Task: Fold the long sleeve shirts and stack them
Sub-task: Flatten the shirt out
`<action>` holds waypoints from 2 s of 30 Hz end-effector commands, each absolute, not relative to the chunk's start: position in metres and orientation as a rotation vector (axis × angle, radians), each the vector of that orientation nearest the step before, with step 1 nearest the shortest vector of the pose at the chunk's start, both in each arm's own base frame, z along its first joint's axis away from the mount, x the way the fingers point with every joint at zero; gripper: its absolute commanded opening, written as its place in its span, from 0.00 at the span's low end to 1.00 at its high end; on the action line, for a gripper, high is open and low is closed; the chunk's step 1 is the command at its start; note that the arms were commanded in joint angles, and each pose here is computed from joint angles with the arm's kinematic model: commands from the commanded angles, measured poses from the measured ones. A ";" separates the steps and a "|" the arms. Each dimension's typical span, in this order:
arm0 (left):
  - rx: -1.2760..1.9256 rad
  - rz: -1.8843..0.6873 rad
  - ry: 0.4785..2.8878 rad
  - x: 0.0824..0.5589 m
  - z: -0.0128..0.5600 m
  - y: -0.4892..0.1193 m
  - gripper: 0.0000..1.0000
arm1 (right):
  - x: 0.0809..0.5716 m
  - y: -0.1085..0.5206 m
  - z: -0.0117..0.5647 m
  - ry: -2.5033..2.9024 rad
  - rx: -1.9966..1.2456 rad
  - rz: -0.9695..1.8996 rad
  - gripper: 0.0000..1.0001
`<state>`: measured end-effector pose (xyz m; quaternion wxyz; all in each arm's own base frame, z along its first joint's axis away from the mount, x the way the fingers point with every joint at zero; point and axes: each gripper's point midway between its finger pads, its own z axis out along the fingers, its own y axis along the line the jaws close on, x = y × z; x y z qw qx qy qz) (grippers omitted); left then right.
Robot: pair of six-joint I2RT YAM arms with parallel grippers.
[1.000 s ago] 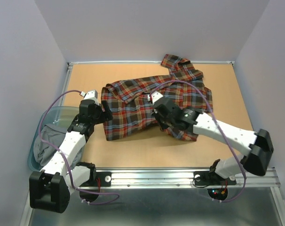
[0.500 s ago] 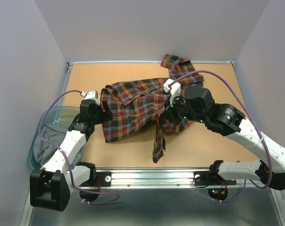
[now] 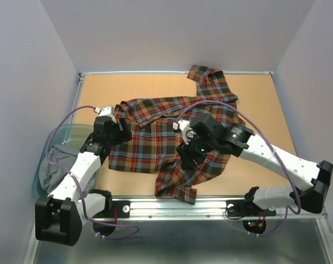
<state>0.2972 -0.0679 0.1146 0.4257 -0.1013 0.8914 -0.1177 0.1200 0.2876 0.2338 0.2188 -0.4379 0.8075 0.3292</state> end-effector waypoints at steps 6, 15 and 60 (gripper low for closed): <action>-0.279 -0.342 2.233 0.292 0.118 -0.074 0.85 | 0.247 0.183 0.192 2.499 -0.415 0.244 0.67; -0.419 -0.366 2.382 0.280 0.077 -0.080 0.85 | 0.297 0.133 0.115 2.569 0.203 0.312 0.61; -0.320 -0.559 2.280 0.250 0.120 -0.140 0.84 | 0.354 -0.050 0.116 2.221 0.852 0.141 0.70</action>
